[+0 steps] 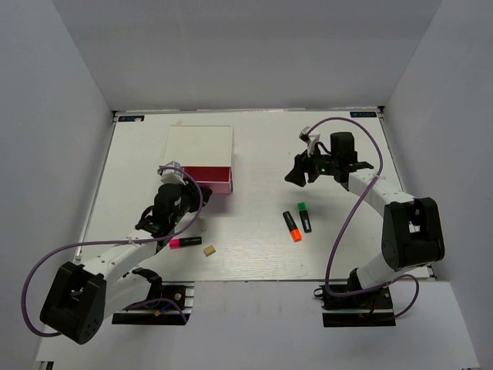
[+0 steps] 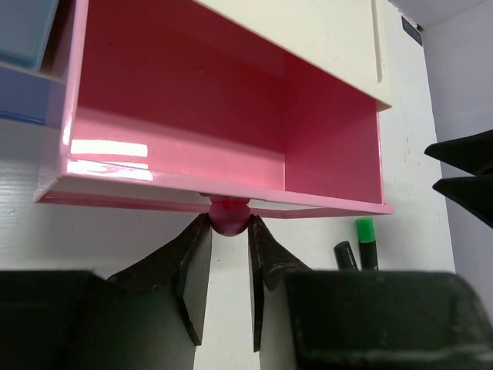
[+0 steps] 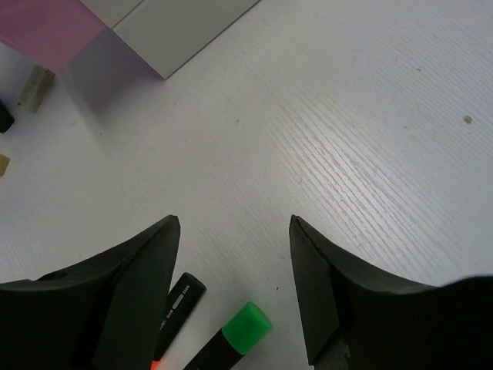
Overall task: Sort the stationery into containers
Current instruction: Open the drawer in the storage box, then pick up the pen from the center of the board, then place the pen in the drawer, then pick up the pen from the center of the board, then place the pen in the drawer, then pick up the pen from the center of the board.
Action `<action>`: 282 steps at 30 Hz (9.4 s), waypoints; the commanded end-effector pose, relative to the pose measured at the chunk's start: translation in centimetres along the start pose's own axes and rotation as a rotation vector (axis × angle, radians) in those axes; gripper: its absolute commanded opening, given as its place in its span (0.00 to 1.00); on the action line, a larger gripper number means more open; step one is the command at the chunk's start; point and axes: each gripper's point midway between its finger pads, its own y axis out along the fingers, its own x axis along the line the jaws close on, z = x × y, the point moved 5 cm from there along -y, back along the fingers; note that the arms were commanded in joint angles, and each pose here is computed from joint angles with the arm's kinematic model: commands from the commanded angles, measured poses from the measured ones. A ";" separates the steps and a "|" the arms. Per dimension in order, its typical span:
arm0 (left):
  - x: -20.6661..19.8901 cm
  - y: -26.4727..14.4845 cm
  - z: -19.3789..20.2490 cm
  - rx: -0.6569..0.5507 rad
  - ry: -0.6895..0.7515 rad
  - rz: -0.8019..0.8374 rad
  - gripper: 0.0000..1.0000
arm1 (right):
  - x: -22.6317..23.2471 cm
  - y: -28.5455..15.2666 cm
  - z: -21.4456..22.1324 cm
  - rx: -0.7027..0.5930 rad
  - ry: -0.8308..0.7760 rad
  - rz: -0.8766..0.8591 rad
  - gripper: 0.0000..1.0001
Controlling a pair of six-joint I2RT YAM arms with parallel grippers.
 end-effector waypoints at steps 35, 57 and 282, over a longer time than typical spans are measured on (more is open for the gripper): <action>2.2 -9.3 1.1 0.061 -0.228 -0.226 0.79 | 0.8 -3.6 9.6 0.546 0.173 0.248 0.74; 5.0 -10.5 2.0 -0.043 -0.613 -0.449 0.82 | 2.7 -0.9 13.3 0.658 0.187 0.330 0.45; -2.4 -6.8 -2.3 0.060 0.051 -0.149 0.94 | 5.8 1.3 12.8 0.703 -0.053 0.245 0.58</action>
